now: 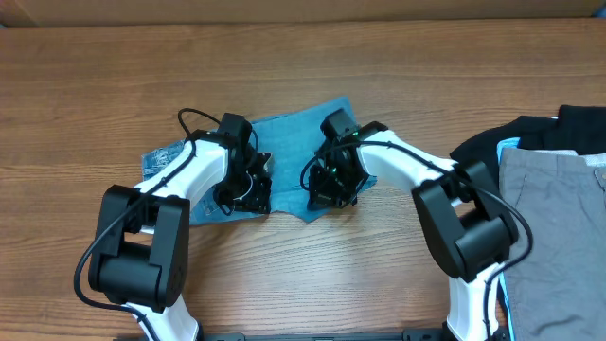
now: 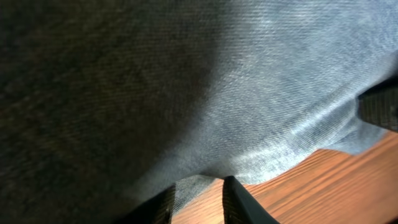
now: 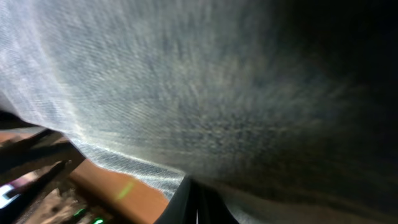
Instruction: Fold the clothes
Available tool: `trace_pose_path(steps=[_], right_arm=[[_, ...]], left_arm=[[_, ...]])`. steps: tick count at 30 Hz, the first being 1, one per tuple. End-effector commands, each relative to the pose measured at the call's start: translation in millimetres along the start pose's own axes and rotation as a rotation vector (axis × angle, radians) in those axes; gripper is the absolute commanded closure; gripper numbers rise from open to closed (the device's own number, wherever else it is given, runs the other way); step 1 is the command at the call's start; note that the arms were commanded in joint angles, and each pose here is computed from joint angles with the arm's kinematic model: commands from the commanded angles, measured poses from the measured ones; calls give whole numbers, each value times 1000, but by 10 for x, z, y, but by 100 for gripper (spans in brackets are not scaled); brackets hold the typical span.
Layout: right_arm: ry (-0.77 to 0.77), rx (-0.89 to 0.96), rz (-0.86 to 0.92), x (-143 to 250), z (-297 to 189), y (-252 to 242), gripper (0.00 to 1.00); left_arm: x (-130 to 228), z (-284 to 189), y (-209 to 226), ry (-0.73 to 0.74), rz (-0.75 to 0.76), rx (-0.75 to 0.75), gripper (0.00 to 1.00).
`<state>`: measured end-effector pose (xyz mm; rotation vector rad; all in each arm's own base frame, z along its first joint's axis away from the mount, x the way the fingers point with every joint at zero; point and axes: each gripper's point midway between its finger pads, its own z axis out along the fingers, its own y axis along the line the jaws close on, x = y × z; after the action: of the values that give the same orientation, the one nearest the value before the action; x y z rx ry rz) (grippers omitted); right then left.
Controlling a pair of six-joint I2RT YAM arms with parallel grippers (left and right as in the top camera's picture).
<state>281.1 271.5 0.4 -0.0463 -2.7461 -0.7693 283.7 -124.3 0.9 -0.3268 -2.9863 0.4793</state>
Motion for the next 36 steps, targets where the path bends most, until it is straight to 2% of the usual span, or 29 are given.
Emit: trace_pose_path(steps=[1,11,14,19,23,26,29,30,32,33,36], right_arm=[[37,47,123,33,153,-198,96],[76,96,250,106,-7,-457,96],[73,88,203,110,-95,-459,96],[20,47,85,89,-375,-230,96],[-104,-24,-53,-2,-770,139,96],[-232,-87,-155,-105,-1105,451,96],[-340,-140,-238,-254,-1311,684,96],[-388,-161,-273,-352,-1361,766,95],[-433,-148,-279,-470,-1372,765,92],[-451,-132,-255,-524,-1370,733,89],[-510,-64,-167,-700,-1348,581,88]], left_arm=[[260,47,449,73,-96,-173,72],[302,-314,806,95,-240,-180,75],[222,-495,870,74,-259,-165,76],[-61,-914,538,2,-126,11,75],[-407,-1392,299,-150,-38,80,72],[-669,-1712,278,-281,5,47,66],[-826,-1800,455,-345,-43,-52,66],[-840,-1773,641,-350,-108,-136,71],[-813,-1698,783,-332,-142,-199,74],[-796,-1633,847,-318,-151,-222,76],[-732,-1422,1045,-283,-203,-270,86]])
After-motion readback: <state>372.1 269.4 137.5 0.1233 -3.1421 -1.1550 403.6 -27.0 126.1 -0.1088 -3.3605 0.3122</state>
